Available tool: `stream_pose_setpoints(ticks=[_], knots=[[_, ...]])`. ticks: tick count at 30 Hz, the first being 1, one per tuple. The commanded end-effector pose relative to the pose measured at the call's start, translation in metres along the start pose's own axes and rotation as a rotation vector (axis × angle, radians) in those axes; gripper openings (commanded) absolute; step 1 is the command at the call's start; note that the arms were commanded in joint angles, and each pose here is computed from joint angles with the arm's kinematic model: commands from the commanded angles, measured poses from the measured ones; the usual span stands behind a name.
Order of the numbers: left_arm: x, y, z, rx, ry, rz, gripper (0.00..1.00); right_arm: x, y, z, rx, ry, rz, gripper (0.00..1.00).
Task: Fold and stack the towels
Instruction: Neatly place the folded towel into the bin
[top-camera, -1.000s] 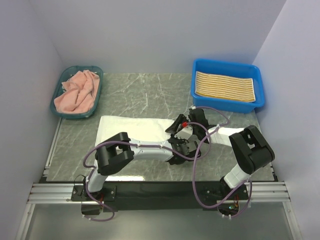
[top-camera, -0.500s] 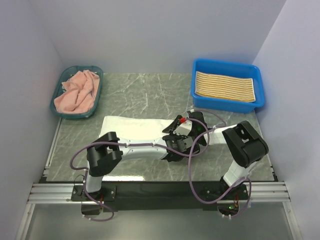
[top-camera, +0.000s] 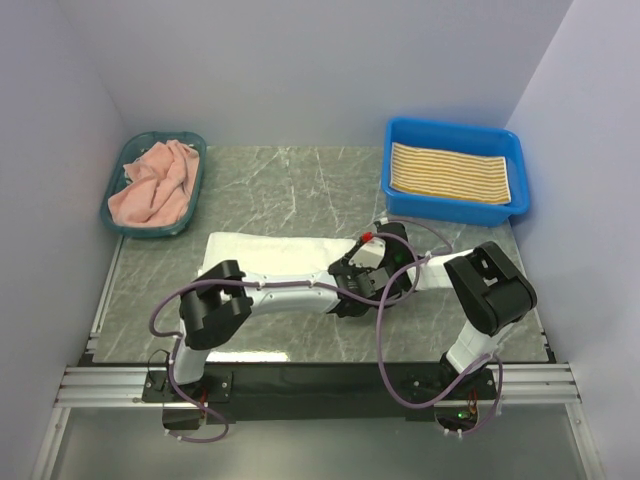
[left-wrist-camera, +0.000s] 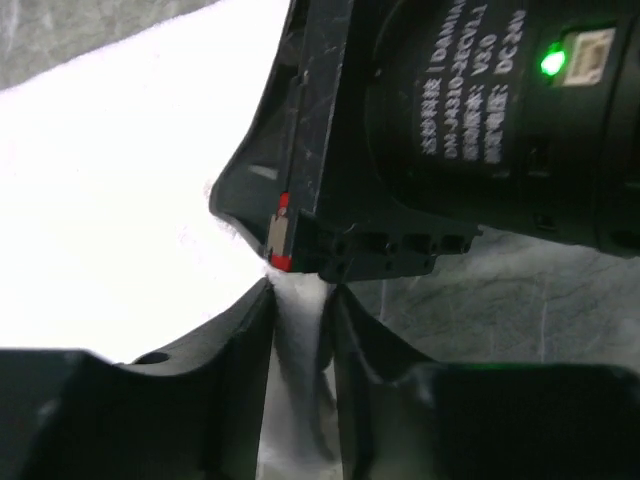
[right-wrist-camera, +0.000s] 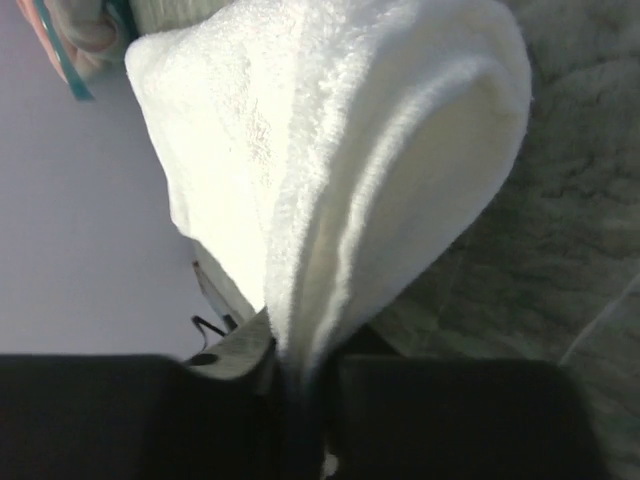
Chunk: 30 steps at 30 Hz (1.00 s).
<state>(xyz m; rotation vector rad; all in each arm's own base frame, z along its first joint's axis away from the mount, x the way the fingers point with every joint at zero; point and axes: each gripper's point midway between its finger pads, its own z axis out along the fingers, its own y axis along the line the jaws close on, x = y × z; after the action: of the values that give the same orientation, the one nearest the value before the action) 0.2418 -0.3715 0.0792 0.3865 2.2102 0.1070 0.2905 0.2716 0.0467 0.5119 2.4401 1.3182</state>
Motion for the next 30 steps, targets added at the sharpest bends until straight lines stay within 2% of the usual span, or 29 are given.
stream_pose_setpoints(ticks=[1, 2, 3, 4, 7, 8, 10, 11, 13, 14, 16, 17, 19, 20, 21, 22, 23, 24, 25, 26, 27, 28, 30], knots=[[-0.028, -0.017, -0.012, 0.099, -0.028, -0.115, 0.37, -0.009, 0.014, -0.003, -0.035, -0.032, -0.053, 0.07], [-0.029, -0.018, -0.014, 0.112, -0.026, -0.123, 0.44, -0.012, 0.018, -0.002, -0.035, -0.034, -0.069, 0.0], [-0.03, -0.016, -0.018, 0.133, -0.018, -0.139, 0.52, -0.015, 0.014, -0.003, -0.014, -0.035, -0.069, 0.0], [-0.031, -0.015, -0.021, 0.147, -0.015, -0.153, 0.65, -0.017, 0.012, -0.004, -0.005, -0.038, -0.101, 0.0], [-0.036, -0.007, -0.031, 0.214, 0.007, -0.206, 0.8, -0.031, 0.01, -0.004, 0.038, -0.053, -0.198, 0.0], [-0.052, 0.0, -0.04, 0.251, -0.019, -0.258, 0.82, -0.039, 0.018, -0.003, 0.038, -0.065, -0.23, 0.0], [-0.046, 0.009, -0.045, 0.297, 0.01, -0.288, 0.86, -0.047, 0.013, -0.003, 0.086, -0.064, -0.287, 0.0], [-0.064, 0.024, -0.054, 0.325, -0.023, -0.349, 0.87, -0.056, 0.019, -0.004, 0.1, -0.07, -0.306, 0.0], [-0.058, 0.044, -0.056, 0.34, -0.004, -0.383, 0.91, -0.071, 0.018, -0.004, 0.149, -0.092, -0.376, 0.0], [-0.072, 0.065, -0.064, 0.365, -0.026, -0.439, 0.91, -0.085, 0.034, -0.005, 0.144, -0.121, -0.41, 0.0], [-0.065, 0.093, -0.064, 0.349, -0.014, -0.456, 0.93, -0.098, 0.031, -0.007, 0.211, -0.123, -0.455, 0.0], [-0.077, 0.121, -0.071, 0.336, -0.057, -0.49, 0.95, -0.111, 0.043, -0.011, 0.223, -0.138, -0.473, 0.0], [-0.072, 0.152, -0.073, 0.28, -0.067, -0.497, 0.98, -0.128, 0.05, -0.012, 0.253, -0.153, -0.524, 0.0], [-0.081, 0.183, -0.079, 0.239, -0.12, -0.526, 0.99, -0.142, 0.064, -0.013, 0.265, -0.161, -0.544, 0.0], [-0.073, 0.199, -0.078, 0.203, -0.118, -0.527, 0.99, -0.156, 0.067, -0.018, 0.28, -0.173, -0.576, 0.0], [-0.072, 0.215, -0.078, 0.175, -0.132, -0.536, 0.99, -0.178, 0.096, -0.024, 0.261, -0.219, -0.611, 0.0], [-0.073, 0.245, -0.08, 0.118, -0.168, -0.563, 0.99, -0.185, 0.086, -0.025, 0.318, -0.204, -0.603, 0.0], [-0.061, 0.257, -0.075, 0.081, -0.157, -0.568, 0.99, -0.201, 0.088, -0.031, 0.337, -0.22, -0.628, 0.0], [-0.056, 0.268, -0.074, 0.057, -0.161, -0.579, 0.99, -0.22, 0.115, -0.04, 0.309, -0.268, -0.66, 0.0], [-0.051, 0.29, -0.075, 0.014, -0.182, -0.611, 0.99, -0.228, 0.108, -0.039, 0.334, -0.248, -0.651, 0.0], [-0.036, 0.293, -0.068, 0.005, -0.154, -0.612, 0.99, -0.239, 0.113, -0.044, 0.339, -0.259, -0.668, 0.0], [-0.031, 0.298, -0.066, -0.003, -0.156, -0.625, 0.99, -0.265, 0.134, -0.06, 0.319, -0.325, -0.684, 0.0], [-0.016, 0.312, -0.06, -0.028, -0.137, -0.643, 1.0, -0.285, 0.127, -0.066, 0.363, -0.327, -0.676, 0.0]])
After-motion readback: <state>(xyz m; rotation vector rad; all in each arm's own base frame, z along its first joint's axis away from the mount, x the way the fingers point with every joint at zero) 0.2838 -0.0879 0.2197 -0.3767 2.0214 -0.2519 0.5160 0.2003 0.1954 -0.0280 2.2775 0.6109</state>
